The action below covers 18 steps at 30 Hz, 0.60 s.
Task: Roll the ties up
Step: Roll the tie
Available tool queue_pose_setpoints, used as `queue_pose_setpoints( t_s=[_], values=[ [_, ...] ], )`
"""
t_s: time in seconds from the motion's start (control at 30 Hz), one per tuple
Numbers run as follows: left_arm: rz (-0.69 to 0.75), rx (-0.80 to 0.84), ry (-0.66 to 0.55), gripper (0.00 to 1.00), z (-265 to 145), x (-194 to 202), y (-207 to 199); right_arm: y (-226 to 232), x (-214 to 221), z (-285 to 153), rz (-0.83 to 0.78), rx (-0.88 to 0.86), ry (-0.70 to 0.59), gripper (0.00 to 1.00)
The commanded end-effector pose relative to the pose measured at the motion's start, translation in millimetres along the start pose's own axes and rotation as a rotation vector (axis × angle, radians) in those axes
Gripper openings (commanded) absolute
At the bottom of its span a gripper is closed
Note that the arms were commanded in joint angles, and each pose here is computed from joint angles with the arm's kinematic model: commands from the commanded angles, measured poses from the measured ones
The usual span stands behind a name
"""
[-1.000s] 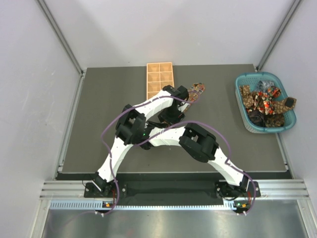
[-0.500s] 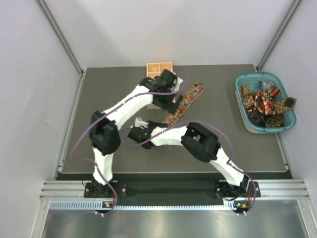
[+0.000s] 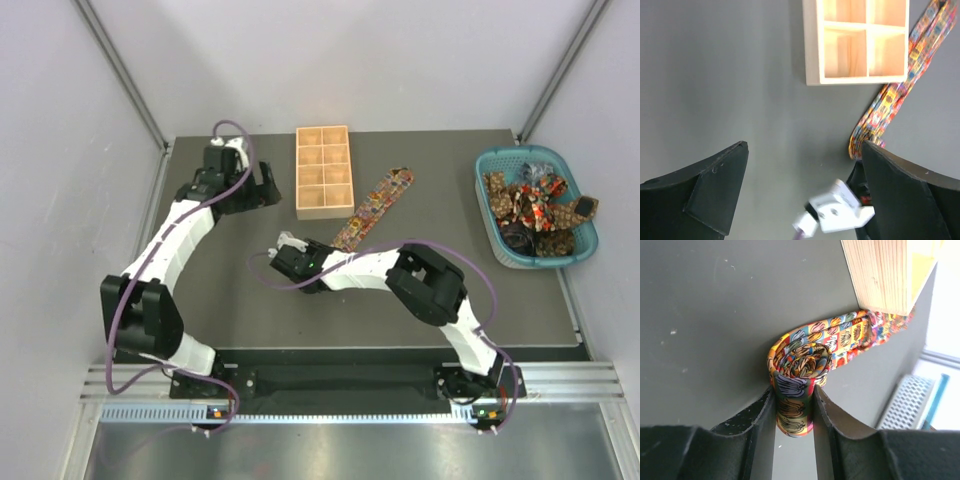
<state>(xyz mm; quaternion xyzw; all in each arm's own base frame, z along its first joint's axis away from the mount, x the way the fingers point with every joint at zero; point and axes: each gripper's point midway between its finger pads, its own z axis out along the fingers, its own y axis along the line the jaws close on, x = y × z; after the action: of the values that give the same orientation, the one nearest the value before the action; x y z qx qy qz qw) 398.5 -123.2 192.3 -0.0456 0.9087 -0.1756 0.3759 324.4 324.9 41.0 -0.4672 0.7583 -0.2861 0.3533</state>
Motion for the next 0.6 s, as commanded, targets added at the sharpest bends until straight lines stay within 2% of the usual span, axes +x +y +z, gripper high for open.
queue_pose_setpoints(
  t_s=[0.0,0.07,0.23,0.4,0.57],
  values=[
    [-0.141,0.140,-0.177,0.99,-25,-33,-8,-16,-21,-14,0.101,-0.081,-0.113,0.23],
    [-0.216,0.135,-0.234,0.99,-31,-45,13,-18,-25,-16,0.120,-0.108,-0.144,0.23],
    [-0.316,0.106,-0.250,0.99,-34,-42,47,-23,-27,-19,0.192,-0.212,-0.188,0.23],
    [-0.377,0.130,-0.246,0.99,-28,-31,55,-29,-27,-21,0.283,-0.320,-0.221,0.23],
    [-0.373,0.125,-0.209,0.99,-22,-17,59,-30,-25,-22,0.390,-0.497,-0.233,0.24]
  ],
)
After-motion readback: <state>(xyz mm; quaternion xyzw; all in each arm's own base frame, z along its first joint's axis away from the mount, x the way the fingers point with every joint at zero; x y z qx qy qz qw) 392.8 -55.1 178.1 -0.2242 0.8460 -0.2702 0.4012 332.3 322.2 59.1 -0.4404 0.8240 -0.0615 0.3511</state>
